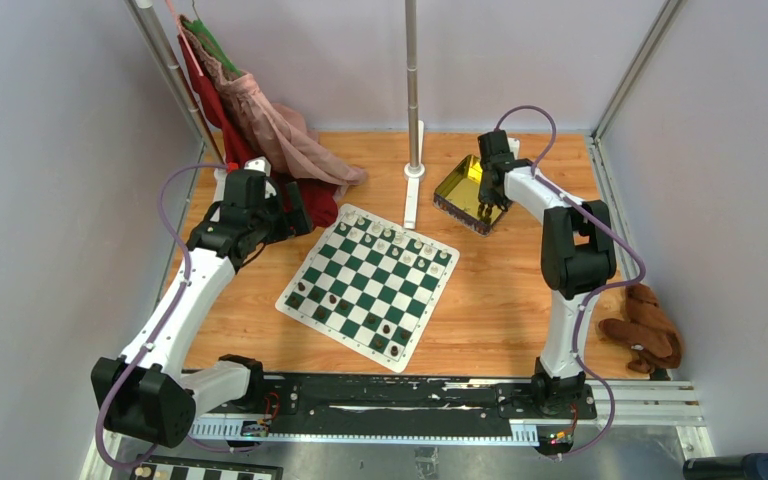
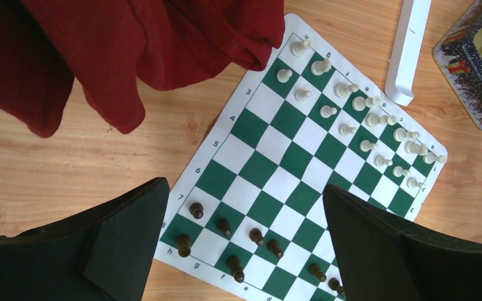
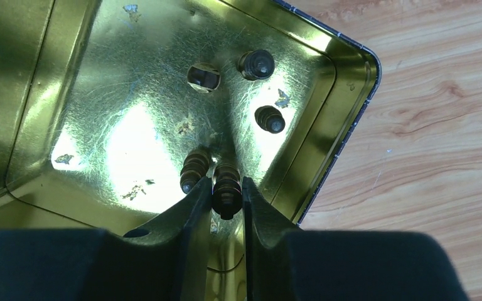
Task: Set up the chess pieces on the board
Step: Pick up the chess piece from the storage box.
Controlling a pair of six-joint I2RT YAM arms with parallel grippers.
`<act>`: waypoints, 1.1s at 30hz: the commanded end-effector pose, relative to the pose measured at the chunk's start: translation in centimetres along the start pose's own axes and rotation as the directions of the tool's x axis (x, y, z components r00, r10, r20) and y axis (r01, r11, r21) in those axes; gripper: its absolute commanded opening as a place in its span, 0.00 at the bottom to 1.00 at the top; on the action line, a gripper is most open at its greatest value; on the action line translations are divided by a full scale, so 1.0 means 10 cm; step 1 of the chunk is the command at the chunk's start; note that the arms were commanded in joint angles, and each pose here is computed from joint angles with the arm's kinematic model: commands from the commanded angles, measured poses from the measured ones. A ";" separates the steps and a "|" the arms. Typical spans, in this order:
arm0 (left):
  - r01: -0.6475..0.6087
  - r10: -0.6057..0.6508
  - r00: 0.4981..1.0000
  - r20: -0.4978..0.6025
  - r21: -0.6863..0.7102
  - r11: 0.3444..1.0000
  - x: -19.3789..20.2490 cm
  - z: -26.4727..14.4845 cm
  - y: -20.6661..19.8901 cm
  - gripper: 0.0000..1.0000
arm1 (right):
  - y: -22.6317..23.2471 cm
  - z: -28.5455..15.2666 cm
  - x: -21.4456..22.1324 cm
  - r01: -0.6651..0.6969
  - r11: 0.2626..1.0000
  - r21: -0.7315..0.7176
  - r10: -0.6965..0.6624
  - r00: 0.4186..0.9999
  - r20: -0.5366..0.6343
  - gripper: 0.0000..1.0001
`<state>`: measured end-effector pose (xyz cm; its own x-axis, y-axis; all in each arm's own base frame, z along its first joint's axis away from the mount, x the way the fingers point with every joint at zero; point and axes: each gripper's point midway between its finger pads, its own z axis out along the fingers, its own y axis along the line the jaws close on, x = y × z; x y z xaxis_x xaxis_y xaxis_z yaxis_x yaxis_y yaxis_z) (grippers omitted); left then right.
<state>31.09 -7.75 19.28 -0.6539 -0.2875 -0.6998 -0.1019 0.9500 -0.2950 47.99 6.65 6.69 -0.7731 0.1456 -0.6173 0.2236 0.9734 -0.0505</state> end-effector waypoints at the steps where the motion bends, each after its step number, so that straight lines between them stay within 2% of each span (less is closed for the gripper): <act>1: -0.002 0.001 1.000 0.029 0.004 1.000 -0.13 -0.04 -0.03 1.00 | -0.13 0.02 0.05 -0.018 1.000 0.025 0.019 1.000 -0.015 0.12; 8: 0.001 -0.001 0.999 0.034 0.008 1.000 -0.13 -0.05 -0.03 1.00 | -0.17 -0.04 -0.02 -0.010 0.999 0.031 0.010 1.000 0.008 0.00; 29: 0.029 -0.034 0.995 0.094 0.060 0.998 -0.18 -0.19 -0.09 1.00 | -0.23 -0.52 -0.29 0.021 1.000 -0.006 -0.021 0.994 0.110 0.00; 33: 0.035 -0.042 0.993 0.110 0.070 0.997 -0.19 -0.23 -0.10 1.00 | -0.18 -0.68 -0.32 0.045 0.998 -0.051 -0.038 0.991 0.127 0.00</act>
<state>30.62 -7.92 21.33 -0.6001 -0.3185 -0.7337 -0.0832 0.9372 -0.3388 46.97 5.92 12.32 -0.7102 0.1068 -0.6958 0.1886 0.9812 -0.0419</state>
